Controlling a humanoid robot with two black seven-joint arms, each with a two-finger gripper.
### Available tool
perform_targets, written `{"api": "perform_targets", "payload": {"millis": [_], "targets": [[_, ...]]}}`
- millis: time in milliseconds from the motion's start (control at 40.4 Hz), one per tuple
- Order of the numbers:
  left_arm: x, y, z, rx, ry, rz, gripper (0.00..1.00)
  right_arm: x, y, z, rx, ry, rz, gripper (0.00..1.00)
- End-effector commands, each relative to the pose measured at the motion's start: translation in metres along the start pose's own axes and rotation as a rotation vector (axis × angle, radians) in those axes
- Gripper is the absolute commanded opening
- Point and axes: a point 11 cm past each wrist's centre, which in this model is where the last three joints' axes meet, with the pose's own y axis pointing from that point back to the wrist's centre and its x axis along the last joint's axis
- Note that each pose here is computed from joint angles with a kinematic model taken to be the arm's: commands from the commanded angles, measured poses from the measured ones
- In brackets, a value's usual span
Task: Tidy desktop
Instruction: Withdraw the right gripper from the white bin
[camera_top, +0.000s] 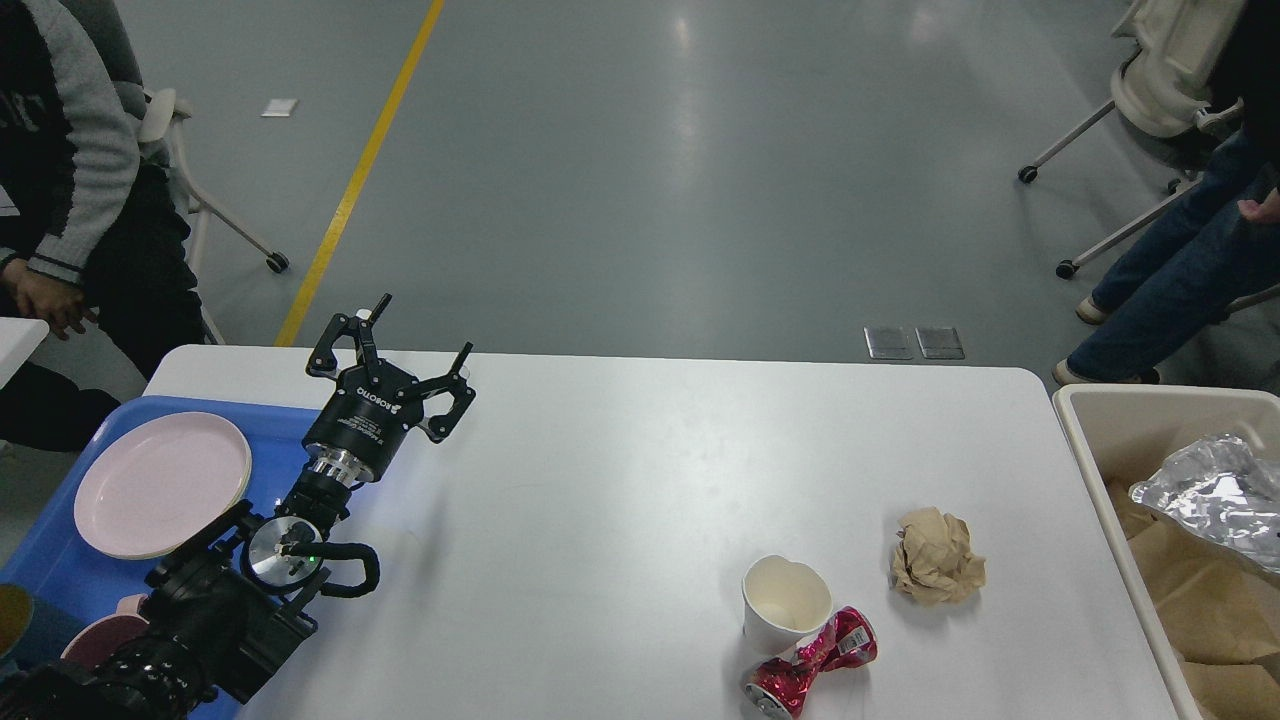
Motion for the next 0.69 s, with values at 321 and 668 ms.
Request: {"api": "perform_targets", "payload": {"millis": [321,668], "targets": [[0.000,0.000,0.000,-0.001,0.000,0.000,0.97,0.032,0.016,-0.054,0.097,-0.033,0.014,1.00],[0.000,0.000,0.000,0.000,0.000,-0.001,0.97,0.078,0.180,-0.209,0.475,0.245,-0.377,1.00]]}}
